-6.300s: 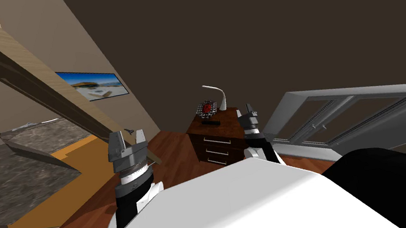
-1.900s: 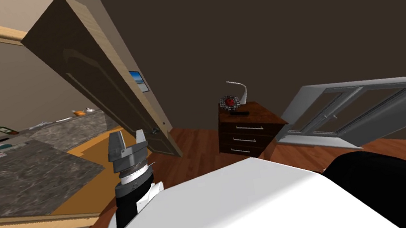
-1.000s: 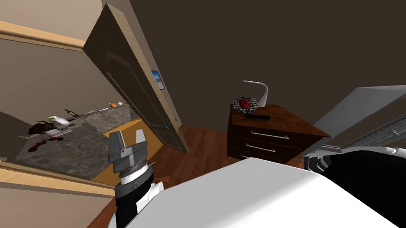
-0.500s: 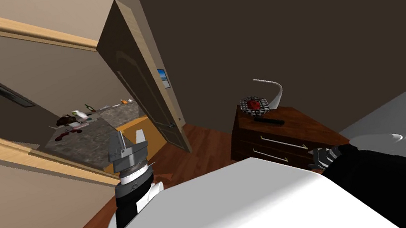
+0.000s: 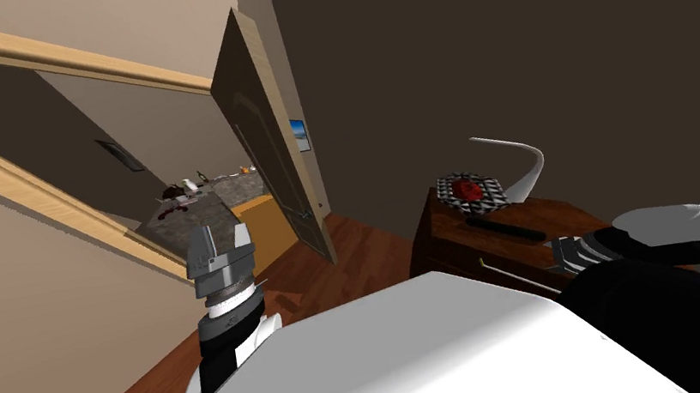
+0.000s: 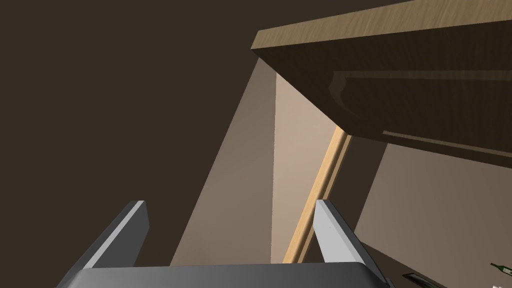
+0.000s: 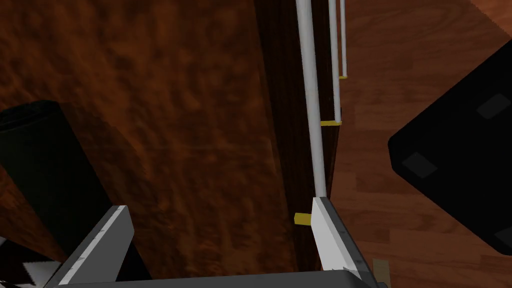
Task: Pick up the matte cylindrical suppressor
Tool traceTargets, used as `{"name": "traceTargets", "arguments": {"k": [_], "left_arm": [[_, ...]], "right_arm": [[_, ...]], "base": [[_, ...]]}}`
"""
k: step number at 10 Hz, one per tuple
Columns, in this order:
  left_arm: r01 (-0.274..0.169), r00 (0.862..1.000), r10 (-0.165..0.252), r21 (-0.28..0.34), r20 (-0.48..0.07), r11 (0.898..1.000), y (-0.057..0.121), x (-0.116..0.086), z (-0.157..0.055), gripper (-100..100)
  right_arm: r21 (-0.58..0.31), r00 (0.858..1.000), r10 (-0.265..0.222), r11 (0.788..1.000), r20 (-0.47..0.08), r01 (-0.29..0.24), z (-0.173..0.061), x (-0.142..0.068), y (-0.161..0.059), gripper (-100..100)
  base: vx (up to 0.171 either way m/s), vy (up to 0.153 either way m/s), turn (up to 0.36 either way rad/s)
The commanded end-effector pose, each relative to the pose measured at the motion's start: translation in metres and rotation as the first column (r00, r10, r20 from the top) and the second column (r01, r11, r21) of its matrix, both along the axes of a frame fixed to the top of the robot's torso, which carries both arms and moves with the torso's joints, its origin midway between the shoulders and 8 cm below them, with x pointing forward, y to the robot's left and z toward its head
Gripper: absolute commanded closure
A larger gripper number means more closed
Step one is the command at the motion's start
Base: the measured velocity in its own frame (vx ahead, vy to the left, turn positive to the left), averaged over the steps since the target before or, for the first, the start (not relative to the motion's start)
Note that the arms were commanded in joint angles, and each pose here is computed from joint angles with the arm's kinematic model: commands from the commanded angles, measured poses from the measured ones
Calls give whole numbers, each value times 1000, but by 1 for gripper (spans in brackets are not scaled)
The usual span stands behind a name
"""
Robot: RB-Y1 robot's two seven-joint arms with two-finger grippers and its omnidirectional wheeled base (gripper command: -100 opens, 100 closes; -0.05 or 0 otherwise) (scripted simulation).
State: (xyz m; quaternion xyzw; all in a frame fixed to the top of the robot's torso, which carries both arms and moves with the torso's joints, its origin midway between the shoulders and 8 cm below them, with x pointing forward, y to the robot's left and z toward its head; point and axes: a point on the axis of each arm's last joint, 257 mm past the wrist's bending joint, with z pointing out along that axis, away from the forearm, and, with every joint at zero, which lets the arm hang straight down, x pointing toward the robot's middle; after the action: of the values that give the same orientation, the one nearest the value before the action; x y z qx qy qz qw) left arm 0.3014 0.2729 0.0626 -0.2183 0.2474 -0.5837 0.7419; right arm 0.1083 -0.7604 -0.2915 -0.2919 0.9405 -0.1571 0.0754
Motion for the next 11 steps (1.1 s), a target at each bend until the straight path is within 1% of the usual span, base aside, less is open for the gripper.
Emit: {"name": "traceTargets", "arguments": {"k": [1,2,4,5,6,7,9,10,11], "left_arm": [[0,1000,0,0,0,1000,0,0,0,0],[0,1000,0,0,0,1000,0,0,0,0],[0,1000,0,0,0,1000,0,0,0,0],[0,1000,0,0,0,1000,0,0,0,0],[0,1000,0,0,0,1000,0,0,0,0],[0,1000,0,0,0,1000,0,0,0,0],[0,1000,0,0,0,1000,0,0,0,0],[0,1000,0,0,0,1000,0,0,0,0],[0,1000,0,0,0,1000,0,0,0,0]], "right_arm": [[-16,1000,12,1000,0,-12,6,6,-6,-100],[-33,999,32,999,-4,-33,16,11,-12,-100],[-26,999,42,999,-10,-42,15,10,-10,-100],[-29,999,36,999,-6,-37,16,10,-11,-100],[-28,999,38,999,-7,-38,16,11,-11,0],[-28,1000,9,1000,-6,-10,13,4,-14,-100],[-27,999,-47,999,-4,47,9,-10,-19,-100],[-27,995,-103,994,-3,103,4,-24,-23,-100],[-27,991,-131,991,-2,131,2,-32,-25,-100]], "base": [[117,-95,88],[150,-108,343],[121,-125,179],[55,-62,56],[11,-12,-3],[-45,-7,198],[-139,-35,350],[-222,-36,387],[-194,-17,352]]}}
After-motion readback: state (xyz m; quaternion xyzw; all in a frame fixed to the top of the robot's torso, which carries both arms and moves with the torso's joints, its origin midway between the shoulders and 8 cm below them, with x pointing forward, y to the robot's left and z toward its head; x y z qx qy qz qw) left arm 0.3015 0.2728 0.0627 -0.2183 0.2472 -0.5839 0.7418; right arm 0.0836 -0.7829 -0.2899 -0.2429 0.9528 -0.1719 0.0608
